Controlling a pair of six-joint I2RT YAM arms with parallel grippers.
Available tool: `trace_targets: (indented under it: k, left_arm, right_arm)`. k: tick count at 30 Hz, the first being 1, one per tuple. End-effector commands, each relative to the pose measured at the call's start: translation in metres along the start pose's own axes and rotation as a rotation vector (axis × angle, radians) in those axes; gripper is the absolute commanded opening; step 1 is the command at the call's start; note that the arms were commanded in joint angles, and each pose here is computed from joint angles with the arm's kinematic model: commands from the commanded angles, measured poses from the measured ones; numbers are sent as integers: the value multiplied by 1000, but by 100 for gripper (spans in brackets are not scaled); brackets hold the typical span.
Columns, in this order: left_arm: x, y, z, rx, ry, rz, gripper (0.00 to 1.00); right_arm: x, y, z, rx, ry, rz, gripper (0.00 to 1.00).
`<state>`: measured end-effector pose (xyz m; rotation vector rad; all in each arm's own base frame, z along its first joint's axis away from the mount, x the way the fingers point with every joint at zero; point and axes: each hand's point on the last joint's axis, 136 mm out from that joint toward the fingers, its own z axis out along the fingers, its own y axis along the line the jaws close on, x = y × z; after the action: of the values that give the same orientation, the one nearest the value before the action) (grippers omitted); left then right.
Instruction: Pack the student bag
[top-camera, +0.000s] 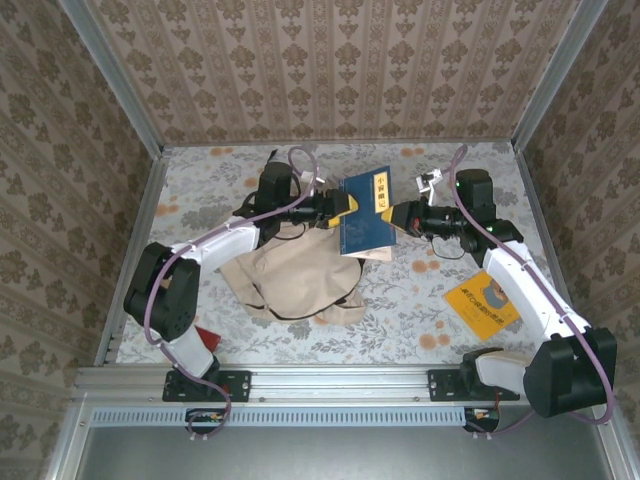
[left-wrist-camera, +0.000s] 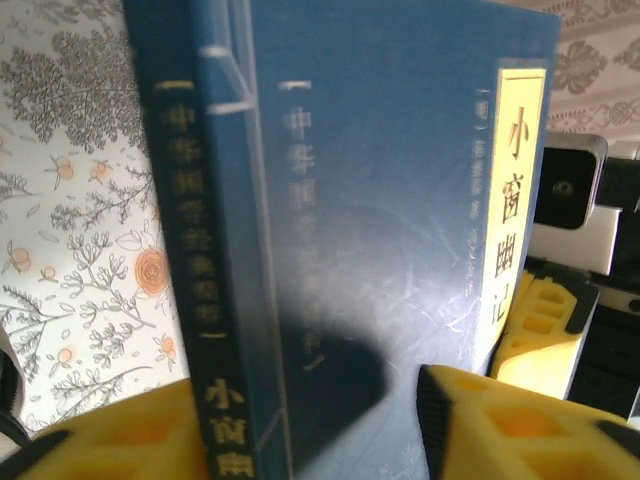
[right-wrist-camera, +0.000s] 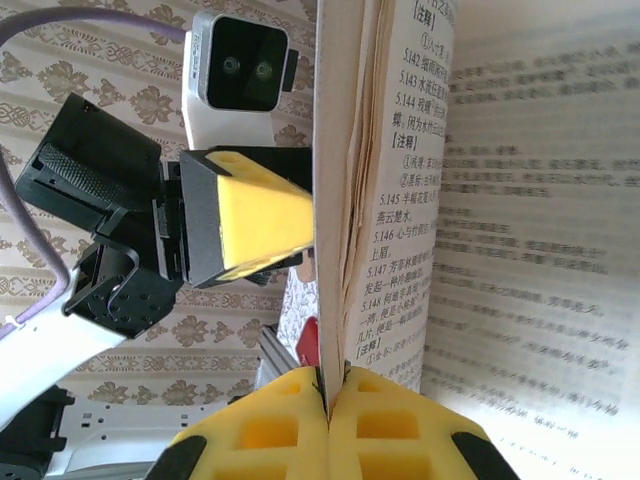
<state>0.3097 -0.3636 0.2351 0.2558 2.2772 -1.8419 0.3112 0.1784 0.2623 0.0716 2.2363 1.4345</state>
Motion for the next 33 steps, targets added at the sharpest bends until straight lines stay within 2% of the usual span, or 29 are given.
trace_targets:
  k: [1,3,4,6,8,9,15,20,24,28,33]
  left_arm:
    - [-9,-17,-3,41,-23,57,35]
    - [-12,-16,-5,38,-39,58,23]
    - [-13,-15,-7,33,-51,57,17]
    - [-17,-16,-10,26,-72,57,8]
    - [-22,-13,-16,2,-117,44,6]
    - [-25,-11,-20,-8,-138,41,6]
    - [-42,-14,-46,-58,-313,29,6]
    - [-60,-29,-64,-42,-477,14,5]
    - [-68,-43,-69,6,-549,-9,5]
    - [-72,-50,-68,56,-594,-44,4]
    - [-78,-54,-63,75,-628,-95,2]
  right_arm:
    - [-1,1,-5,10,-5,-22,0]
    - [1,-6,-7,60,-7,-11,2]
    - [1,-10,-8,80,-9,-5,7]
    - [1,-18,-12,133,-38,13,31]
    - [0,-27,-17,183,-82,42,55]
    - [0,-29,-19,192,-103,62,64]
    - [4,-25,-10,78,-202,189,89]
    - [1,-5,8,-50,-274,272,97]
    - [-3,18,23,-148,-299,302,99]
    - [-9,32,36,-221,-326,346,99]
    - [-18,30,49,-251,-379,430,93]
